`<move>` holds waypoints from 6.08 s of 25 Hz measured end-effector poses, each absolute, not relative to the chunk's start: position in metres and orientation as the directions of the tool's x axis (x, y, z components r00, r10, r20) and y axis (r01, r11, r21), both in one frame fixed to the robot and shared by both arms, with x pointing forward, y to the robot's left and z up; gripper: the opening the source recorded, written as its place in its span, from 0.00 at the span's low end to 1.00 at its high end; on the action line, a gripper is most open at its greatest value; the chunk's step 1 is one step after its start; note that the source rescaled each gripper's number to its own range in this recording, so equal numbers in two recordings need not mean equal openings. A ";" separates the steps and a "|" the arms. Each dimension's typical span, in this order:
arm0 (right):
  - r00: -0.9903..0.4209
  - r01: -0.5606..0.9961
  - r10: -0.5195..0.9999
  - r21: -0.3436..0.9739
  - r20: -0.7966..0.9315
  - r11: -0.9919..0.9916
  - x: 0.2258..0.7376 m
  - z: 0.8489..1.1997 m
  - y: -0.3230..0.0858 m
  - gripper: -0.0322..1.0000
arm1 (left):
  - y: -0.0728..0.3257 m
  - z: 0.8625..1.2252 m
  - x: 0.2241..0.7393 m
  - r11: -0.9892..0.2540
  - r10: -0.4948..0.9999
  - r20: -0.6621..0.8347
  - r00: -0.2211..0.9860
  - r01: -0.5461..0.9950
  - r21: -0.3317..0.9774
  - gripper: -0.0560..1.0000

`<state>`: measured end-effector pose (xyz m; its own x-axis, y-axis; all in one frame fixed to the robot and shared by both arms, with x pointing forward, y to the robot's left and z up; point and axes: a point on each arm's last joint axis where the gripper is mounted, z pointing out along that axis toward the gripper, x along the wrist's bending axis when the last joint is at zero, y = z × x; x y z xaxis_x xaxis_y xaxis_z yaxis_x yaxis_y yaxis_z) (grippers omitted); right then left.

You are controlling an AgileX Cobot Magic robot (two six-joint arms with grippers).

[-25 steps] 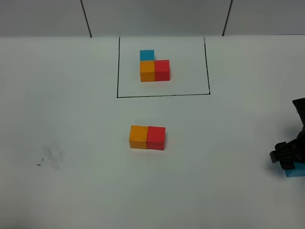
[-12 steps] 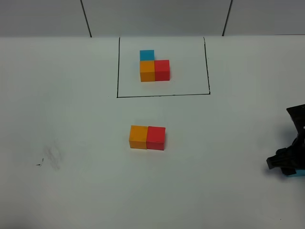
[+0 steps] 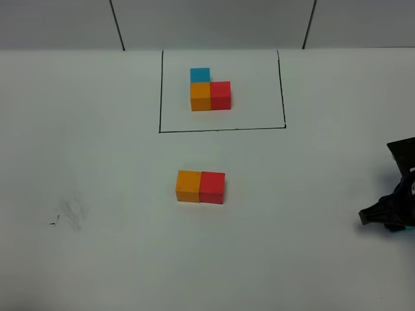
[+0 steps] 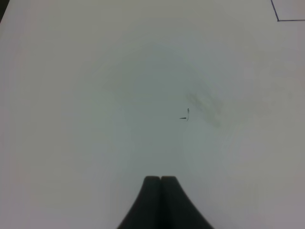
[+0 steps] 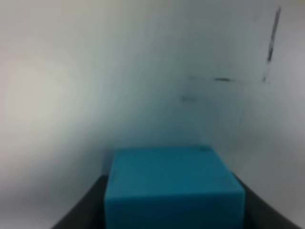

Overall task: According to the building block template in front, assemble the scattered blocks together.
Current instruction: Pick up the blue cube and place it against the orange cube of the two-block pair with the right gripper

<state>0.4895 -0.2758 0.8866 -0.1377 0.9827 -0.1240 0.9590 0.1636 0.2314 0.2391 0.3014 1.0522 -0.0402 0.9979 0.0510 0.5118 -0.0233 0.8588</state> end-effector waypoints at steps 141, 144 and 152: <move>-0.421 -0.906 -0.883 0.039 -0.207 0.422 0.614 0.971 -0.003 0.45 | 0.301 1.052 0.239 -0.023 0.998 0.051 -0.040 0.512 0.859 0.05; -0.428 -0.903 -0.877 0.061 -0.218 0.426 0.612 0.972 -0.001 0.45 | 0.301 1.052 0.239 -0.023 0.998 0.051 -0.040 0.512 0.859 0.05; -0.414 -0.908 -0.889 0.020 -0.197 0.419 0.615 0.971 -0.004 0.45 | 0.301 1.052 0.239 -0.023 0.998 0.051 -0.040 0.512 0.859 0.05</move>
